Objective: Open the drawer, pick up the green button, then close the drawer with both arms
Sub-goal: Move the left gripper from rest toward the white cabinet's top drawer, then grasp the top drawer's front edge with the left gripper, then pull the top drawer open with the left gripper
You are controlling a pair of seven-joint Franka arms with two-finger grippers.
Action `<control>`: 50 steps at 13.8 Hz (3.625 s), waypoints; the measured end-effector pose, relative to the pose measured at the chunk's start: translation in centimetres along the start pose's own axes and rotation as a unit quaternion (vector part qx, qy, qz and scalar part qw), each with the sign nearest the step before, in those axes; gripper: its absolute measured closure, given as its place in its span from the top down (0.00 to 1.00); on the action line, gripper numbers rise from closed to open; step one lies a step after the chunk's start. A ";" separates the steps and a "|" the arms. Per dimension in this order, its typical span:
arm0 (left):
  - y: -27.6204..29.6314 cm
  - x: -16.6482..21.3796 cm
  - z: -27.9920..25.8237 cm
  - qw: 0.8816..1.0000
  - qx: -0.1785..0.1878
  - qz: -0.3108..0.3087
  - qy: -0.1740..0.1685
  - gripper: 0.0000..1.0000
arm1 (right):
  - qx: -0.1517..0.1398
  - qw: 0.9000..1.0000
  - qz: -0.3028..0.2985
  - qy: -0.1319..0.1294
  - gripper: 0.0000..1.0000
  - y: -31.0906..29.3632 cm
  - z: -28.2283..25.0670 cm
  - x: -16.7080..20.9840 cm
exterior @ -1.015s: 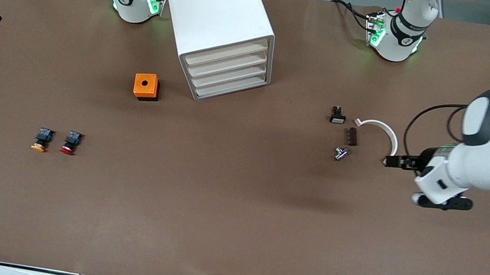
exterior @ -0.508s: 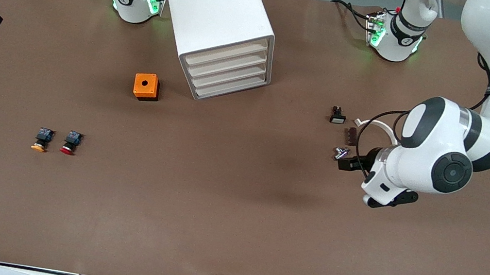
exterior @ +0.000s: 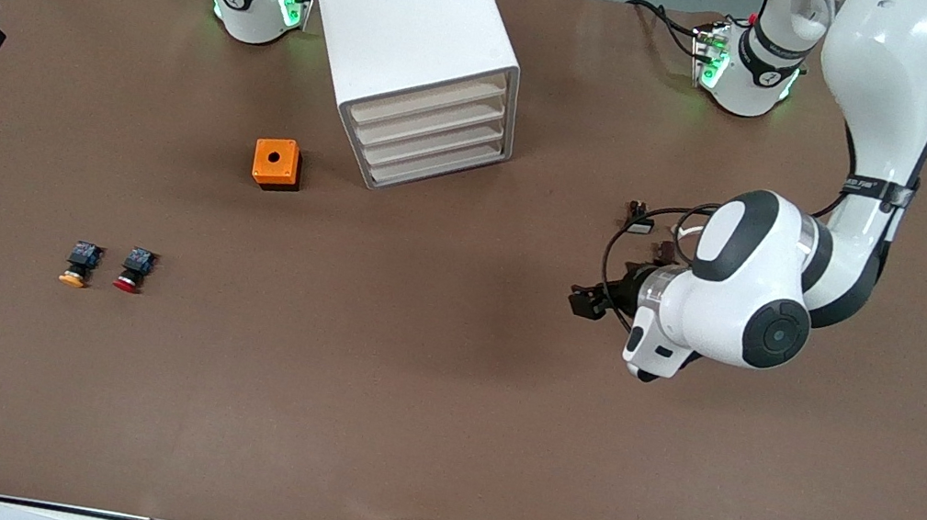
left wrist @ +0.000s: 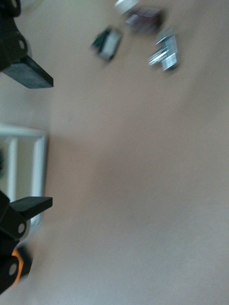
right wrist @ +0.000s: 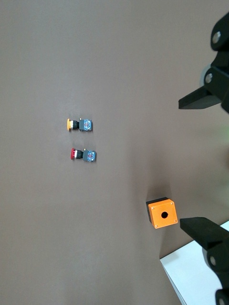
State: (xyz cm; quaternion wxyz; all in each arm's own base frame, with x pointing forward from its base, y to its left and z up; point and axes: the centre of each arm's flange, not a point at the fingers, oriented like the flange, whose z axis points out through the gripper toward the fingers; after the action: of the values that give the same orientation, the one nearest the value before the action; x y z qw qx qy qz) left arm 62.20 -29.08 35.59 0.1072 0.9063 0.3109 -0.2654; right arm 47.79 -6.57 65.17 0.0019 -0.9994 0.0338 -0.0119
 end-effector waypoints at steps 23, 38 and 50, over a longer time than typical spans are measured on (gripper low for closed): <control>2.5 -0.3 22.7 0.736 0.225 -0.579 -0.267 1.00 | 0.000 1.000 0.001 -0.001 1.00 0.1 0.1 0.0; 2.0 -8.1 33.3 0.719 0.346 -0.560 -0.222 0.53 | 0.000 1.000 0.001 -0.001 1.00 0.1 0.1 0.0; 0.2 -10.1 36.8 0.700 0.401 -0.554 -0.207 0.17 | 0.000 1.000 0.001 -0.001 1.00 0.1 0.1 0.0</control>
State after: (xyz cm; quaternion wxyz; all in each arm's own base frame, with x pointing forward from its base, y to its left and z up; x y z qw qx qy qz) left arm 40.37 -47.56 10.36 -0.3711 0.4503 0.5908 -0.5572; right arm 47.77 -6.68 65.03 0.0022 -0.9993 0.0346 -0.0107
